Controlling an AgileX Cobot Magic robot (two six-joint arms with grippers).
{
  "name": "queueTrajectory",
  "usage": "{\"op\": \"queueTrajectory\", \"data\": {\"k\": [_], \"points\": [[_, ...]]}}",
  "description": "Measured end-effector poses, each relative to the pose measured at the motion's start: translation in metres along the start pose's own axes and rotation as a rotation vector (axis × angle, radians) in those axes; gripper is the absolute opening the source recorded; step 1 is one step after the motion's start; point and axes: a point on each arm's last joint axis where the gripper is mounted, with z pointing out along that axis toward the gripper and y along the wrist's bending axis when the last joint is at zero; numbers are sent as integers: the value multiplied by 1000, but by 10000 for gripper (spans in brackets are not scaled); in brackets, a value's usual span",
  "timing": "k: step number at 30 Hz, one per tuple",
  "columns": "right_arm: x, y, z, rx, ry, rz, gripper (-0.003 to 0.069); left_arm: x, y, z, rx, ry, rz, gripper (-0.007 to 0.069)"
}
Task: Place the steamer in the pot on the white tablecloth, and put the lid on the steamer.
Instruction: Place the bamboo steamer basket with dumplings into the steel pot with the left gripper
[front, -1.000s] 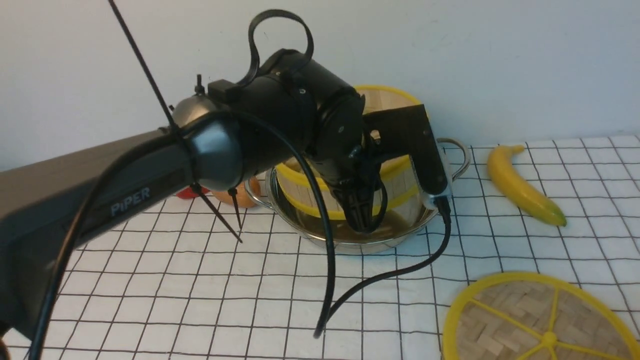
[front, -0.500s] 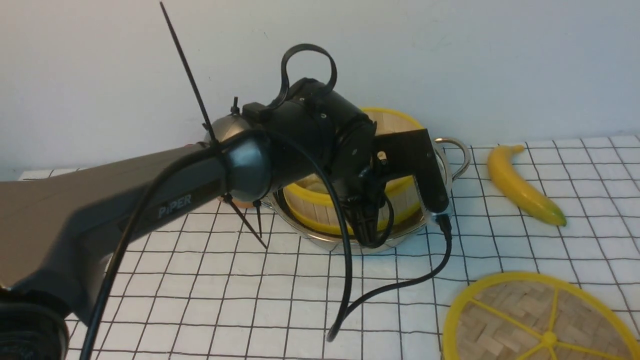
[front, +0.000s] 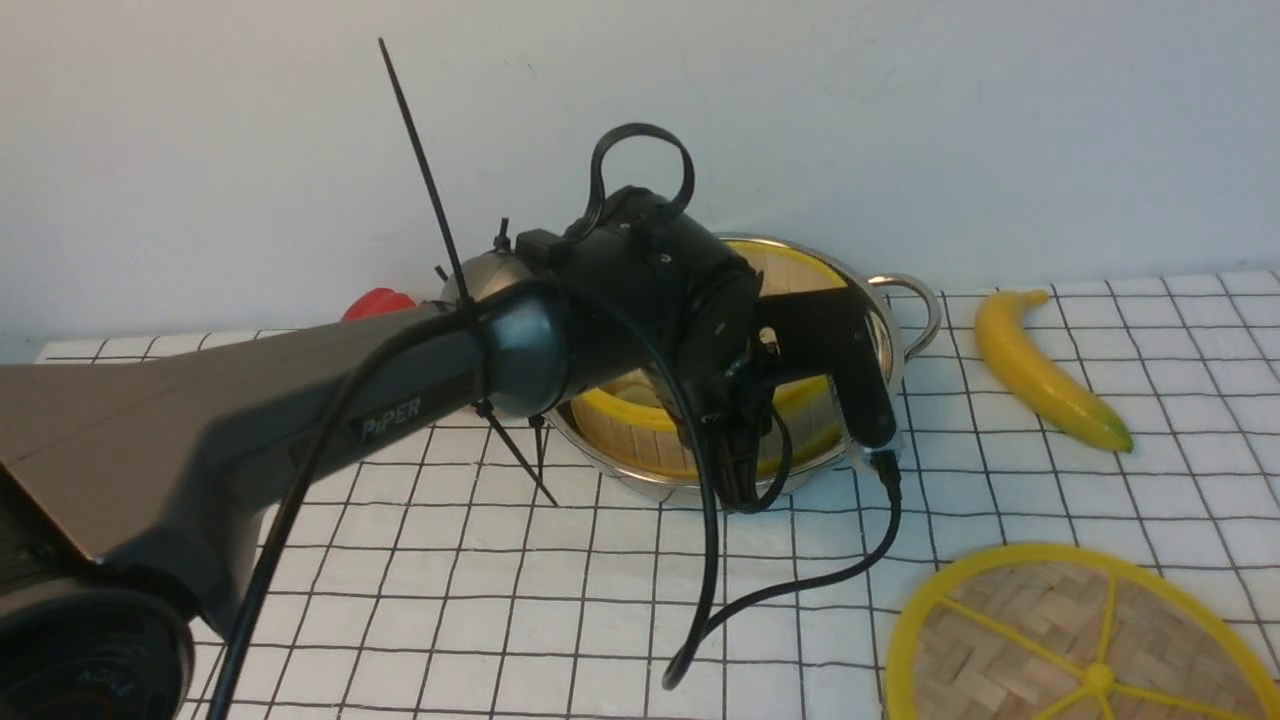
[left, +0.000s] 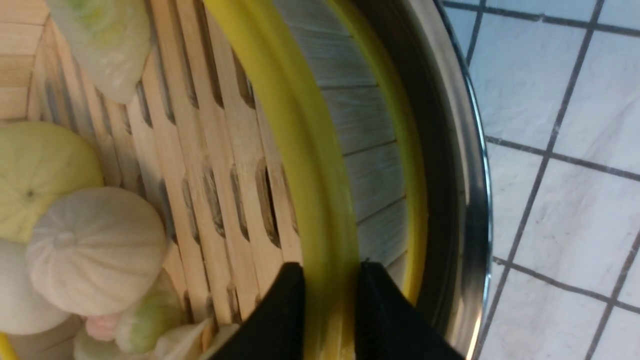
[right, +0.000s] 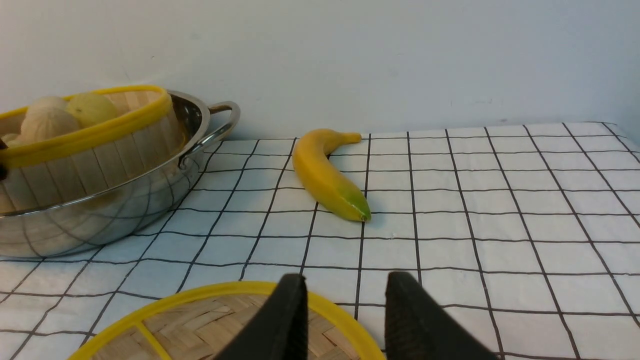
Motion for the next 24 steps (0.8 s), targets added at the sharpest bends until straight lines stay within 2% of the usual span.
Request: {"op": "queueTrajectory", "data": {"k": [24], "points": [[0,0,0,0,0,0,242,0,0,0,3,1,-13,114]]}}
